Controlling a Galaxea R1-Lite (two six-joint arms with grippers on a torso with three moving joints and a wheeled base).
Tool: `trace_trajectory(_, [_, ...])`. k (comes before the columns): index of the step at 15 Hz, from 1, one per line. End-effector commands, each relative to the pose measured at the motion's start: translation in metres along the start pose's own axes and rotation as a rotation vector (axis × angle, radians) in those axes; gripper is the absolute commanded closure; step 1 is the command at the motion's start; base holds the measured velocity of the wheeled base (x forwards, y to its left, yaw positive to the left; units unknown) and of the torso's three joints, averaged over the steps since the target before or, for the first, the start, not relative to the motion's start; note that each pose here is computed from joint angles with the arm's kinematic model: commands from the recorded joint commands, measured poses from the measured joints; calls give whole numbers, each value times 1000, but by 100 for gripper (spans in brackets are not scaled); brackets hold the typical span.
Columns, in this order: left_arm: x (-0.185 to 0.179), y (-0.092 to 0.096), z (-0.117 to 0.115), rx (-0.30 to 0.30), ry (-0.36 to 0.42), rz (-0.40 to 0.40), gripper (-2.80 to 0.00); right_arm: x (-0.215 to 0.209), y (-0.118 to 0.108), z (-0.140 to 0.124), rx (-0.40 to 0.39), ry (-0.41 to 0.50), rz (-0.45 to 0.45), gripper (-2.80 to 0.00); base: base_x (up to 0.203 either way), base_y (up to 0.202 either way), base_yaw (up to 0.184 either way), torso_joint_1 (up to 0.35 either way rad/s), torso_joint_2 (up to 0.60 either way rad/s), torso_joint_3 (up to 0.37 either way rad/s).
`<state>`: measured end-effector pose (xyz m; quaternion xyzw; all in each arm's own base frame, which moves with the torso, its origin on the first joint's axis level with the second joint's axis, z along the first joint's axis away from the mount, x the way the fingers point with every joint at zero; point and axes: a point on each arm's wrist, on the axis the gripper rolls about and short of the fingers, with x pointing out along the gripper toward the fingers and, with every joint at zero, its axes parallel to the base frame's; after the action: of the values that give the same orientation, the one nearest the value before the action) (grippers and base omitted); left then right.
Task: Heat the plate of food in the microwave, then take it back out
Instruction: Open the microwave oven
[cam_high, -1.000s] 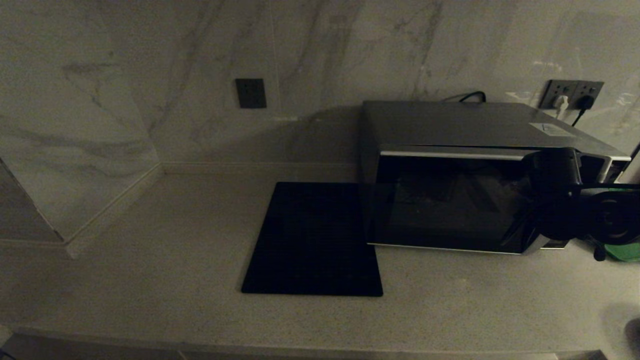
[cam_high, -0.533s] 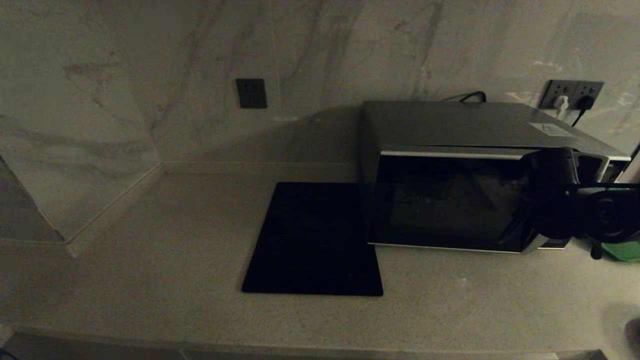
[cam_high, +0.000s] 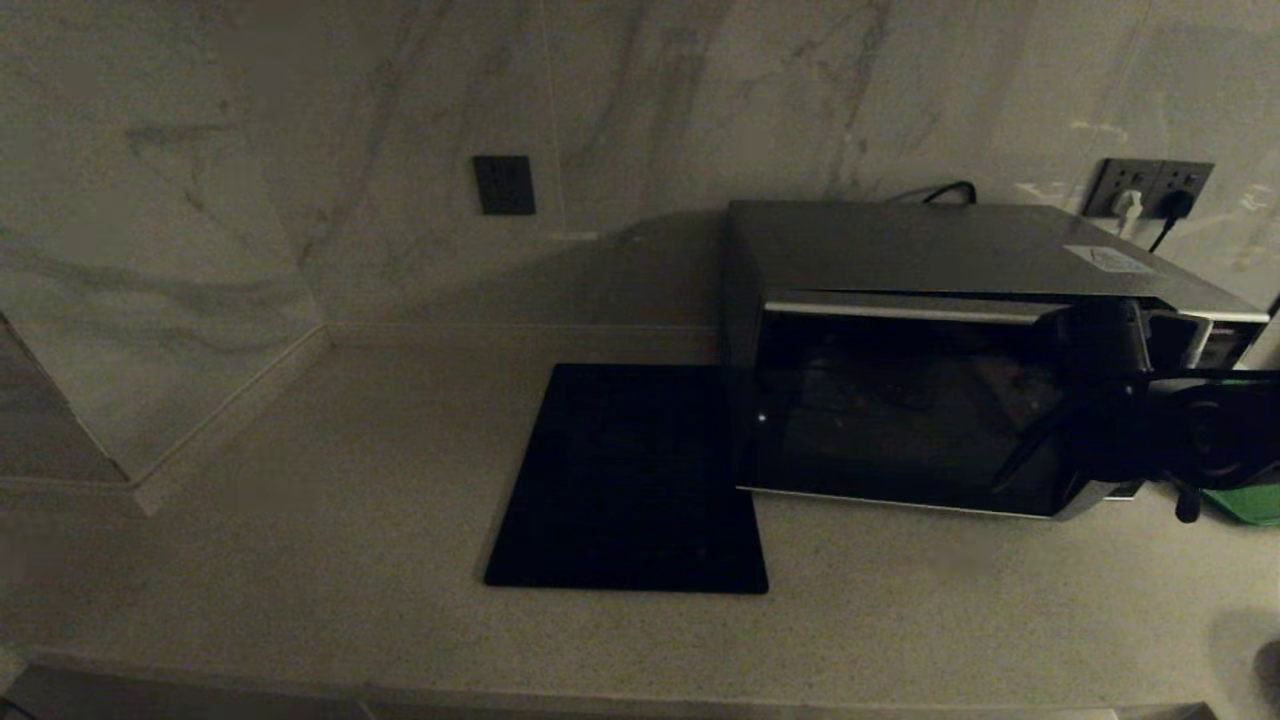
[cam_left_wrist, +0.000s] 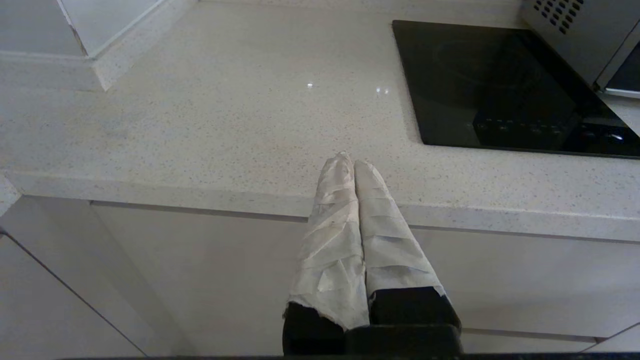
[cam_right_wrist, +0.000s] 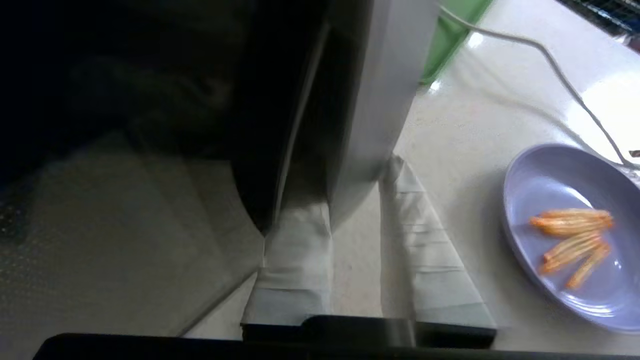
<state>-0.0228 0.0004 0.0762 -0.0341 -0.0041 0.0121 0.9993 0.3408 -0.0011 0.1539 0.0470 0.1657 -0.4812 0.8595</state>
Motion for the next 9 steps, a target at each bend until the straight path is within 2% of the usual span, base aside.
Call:
trace_trajectory(1, [0,0,0,-1,0,0,0,-2,-4,3,8,-9,-7,0,0,0,0,0,0,0])
trace_trajectory(9, [0,0,0,-1,0,1,0,-24,-31,1,1,-7,13,0,0,0,0,0,0,0])
